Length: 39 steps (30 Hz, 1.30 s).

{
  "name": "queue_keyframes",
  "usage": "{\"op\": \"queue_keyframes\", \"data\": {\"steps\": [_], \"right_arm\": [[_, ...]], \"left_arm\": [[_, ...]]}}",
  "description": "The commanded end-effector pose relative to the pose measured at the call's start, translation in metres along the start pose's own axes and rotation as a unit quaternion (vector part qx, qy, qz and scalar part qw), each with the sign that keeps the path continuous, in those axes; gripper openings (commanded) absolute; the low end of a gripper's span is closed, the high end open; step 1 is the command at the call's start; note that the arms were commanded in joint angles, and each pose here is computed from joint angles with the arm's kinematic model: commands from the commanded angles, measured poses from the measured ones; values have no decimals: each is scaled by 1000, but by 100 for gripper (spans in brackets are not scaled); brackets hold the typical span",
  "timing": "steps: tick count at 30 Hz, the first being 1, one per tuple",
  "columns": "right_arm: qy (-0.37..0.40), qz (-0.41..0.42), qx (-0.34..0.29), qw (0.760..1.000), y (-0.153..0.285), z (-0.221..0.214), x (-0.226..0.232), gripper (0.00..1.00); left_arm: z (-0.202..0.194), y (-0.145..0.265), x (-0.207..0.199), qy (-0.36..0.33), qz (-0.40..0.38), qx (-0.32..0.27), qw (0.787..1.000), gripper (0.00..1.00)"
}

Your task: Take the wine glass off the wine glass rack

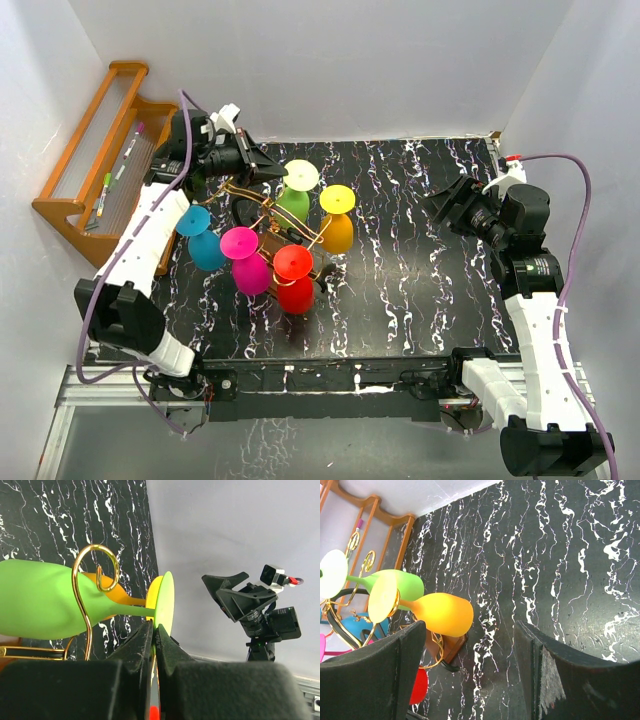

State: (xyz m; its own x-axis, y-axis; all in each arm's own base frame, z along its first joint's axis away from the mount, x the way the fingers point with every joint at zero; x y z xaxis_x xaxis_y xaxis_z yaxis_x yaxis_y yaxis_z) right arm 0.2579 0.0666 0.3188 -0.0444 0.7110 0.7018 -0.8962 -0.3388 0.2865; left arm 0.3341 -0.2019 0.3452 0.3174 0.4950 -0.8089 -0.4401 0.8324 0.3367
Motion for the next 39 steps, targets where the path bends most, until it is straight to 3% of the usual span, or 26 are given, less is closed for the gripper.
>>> {"op": "queue_keyframes", "data": {"steps": [1, 11, 15, 22, 27, 32, 39], "right_arm": [[11, 20, -30, 999, 1, 14, 10, 73], [16, 22, -27, 999, -1, 16, 12, 73], [24, 34, -16, 999, -3, 16, 16, 73], [63, 100, 5, 993, 2, 22, 43, 73], [95, 181, 56, 977, 5, 24, 75, 69], [104, 247, 100, 958, 8, 27, 100, 49], [118, 289, 121, 942, 16, 30, 116, 43]], "left_arm": [[11, -5, -23, -25, -42, 3, 999, 0], [26, -36, -32, -37, -51, 15, 998, 0], [49, -52, -43, -69, -50, 9, 996, 0], [78, -82, -69, -128, -114, -11, 985, 0], [67, -88, -116, -227, -220, -15, 949, 0], [38, -85, -167, -298, -310, -9, 903, 0], [5, -62, -203, -374, -352, -15, 858, 0]]}}
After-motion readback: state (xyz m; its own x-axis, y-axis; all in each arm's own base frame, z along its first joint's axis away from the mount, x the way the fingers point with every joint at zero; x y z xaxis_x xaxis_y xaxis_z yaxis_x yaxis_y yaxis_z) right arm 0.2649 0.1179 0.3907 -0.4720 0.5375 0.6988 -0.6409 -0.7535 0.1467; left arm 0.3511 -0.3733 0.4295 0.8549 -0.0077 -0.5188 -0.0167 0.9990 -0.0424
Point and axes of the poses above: each gripper's point midway between its finger pads, its own y axis back along the fingers, its own x axis along the line the jaws close on, z = x × y, the point moved 3 cm from there along y, back along the fingers, and after that the axes turned 11 degrees about -y, right-handed, at the moved point
